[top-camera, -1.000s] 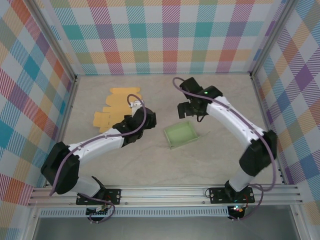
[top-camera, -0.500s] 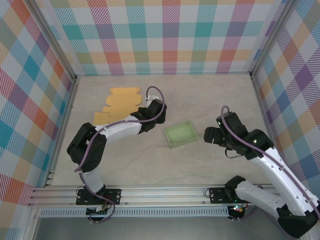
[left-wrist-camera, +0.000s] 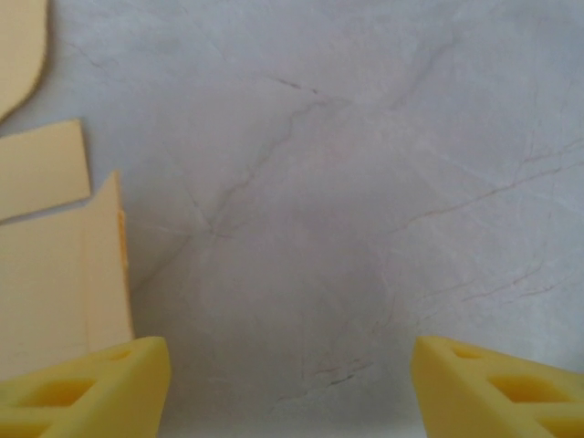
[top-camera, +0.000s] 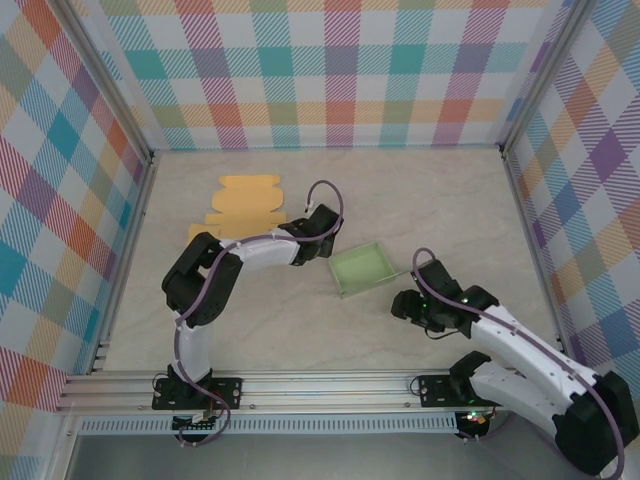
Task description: Fold the paper box
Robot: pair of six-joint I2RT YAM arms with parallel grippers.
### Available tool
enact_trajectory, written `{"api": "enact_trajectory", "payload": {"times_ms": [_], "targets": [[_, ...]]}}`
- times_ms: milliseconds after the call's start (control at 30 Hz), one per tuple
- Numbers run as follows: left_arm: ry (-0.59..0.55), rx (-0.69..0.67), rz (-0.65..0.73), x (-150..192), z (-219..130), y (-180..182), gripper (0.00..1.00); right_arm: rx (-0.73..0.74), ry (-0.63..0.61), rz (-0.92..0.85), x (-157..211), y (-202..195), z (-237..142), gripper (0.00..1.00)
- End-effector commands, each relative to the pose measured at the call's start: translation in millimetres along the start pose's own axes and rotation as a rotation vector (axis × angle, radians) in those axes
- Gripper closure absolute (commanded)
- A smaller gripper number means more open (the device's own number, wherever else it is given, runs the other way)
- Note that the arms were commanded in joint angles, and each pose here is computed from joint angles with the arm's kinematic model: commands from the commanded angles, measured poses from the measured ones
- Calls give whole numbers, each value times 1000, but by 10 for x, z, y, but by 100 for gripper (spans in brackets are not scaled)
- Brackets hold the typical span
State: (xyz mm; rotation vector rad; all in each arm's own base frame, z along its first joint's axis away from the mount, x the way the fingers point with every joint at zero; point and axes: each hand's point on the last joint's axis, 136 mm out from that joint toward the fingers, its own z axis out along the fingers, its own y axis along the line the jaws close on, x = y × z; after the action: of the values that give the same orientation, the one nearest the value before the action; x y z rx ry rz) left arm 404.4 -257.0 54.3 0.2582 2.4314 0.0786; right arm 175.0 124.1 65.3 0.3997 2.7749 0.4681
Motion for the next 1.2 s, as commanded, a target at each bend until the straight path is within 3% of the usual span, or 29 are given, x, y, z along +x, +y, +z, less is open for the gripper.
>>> {"api": "enact_trajectory", "payload": {"times_ms": [0, 133, 533, 767, 933, 1067, 1167], "targets": [[34, 41, -16, 64, 17, -35, 33, -128, -84, 24, -303, 330, 72, 50], [55, 107, -47, 194, -20, -124, 35, -146, -98, 27, -472, 346, 206, 58], [57, 222, -127, 597, -365, -387, 41, -225, -66, 30, -970, 408, 535, 58], [-1, 285, -164, 662, -634, -714, 41, -280, -16, -32, -1352, 696, 722, 58], [-62, 346, -196, 641, -794, -942, 44, -230, -1, -31, -1682, 640, 829, 57], [-117, 335, -242, 625, -902, -829, 44, -191, -23, 13, -1884, 433, 706, 54], [-177, 283, -231, 532, -1037, -619, 44, -118, -69, 12, -1923, 245, 488, 46]]}}
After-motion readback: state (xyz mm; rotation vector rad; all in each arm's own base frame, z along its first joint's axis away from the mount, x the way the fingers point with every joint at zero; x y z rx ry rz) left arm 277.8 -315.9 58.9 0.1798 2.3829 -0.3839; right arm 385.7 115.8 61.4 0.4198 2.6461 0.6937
